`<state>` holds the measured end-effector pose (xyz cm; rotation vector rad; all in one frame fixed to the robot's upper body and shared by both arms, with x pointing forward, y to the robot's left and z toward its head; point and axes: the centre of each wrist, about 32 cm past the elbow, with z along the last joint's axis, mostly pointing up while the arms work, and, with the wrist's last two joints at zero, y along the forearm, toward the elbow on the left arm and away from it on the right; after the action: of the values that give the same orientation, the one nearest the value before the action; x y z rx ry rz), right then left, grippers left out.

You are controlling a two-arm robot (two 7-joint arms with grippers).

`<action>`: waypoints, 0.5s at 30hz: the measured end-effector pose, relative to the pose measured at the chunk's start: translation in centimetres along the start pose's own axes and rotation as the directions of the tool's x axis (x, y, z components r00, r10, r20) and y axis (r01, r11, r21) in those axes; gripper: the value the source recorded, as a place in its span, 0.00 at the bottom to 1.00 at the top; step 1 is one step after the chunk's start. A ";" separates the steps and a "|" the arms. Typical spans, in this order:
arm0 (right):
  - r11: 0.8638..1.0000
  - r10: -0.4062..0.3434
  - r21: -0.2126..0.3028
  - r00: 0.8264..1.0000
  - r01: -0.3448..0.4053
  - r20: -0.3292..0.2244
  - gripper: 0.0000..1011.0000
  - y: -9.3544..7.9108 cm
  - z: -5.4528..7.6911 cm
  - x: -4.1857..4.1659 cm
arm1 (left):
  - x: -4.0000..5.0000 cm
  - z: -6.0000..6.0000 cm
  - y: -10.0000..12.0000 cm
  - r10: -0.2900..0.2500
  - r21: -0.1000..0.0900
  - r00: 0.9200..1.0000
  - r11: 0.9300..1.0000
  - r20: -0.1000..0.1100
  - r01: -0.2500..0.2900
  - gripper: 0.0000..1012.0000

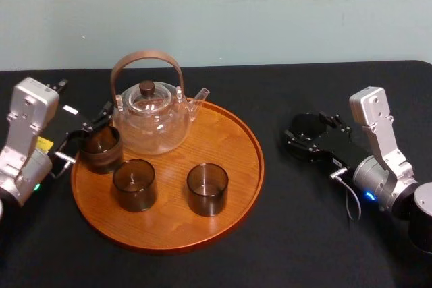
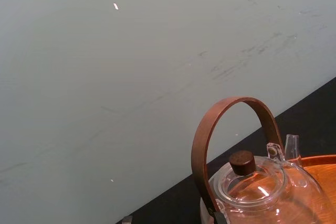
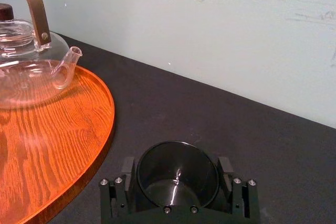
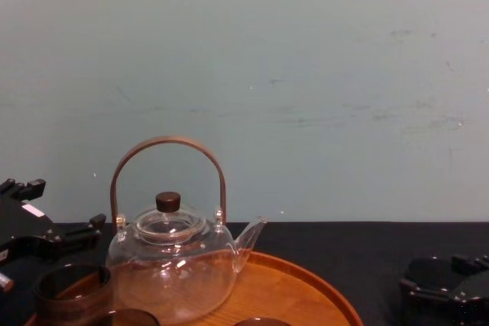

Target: Pick up the glass from the table and place it on the tray.

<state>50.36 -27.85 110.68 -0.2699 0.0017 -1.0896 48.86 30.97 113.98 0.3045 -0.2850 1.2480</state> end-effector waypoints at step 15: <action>1.000 0.000 0.000 1.000 0.000 0.000 0.90 -0.1 0.0 0.03 | 0.00 0.0 0.0 0.000 0.000 1.000 1.000 0.000 0.000 0.99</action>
<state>50.33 -27.90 110.71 -0.2694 0.0016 -1.0900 48.86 30.97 113.98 0.3045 -0.2850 1.2480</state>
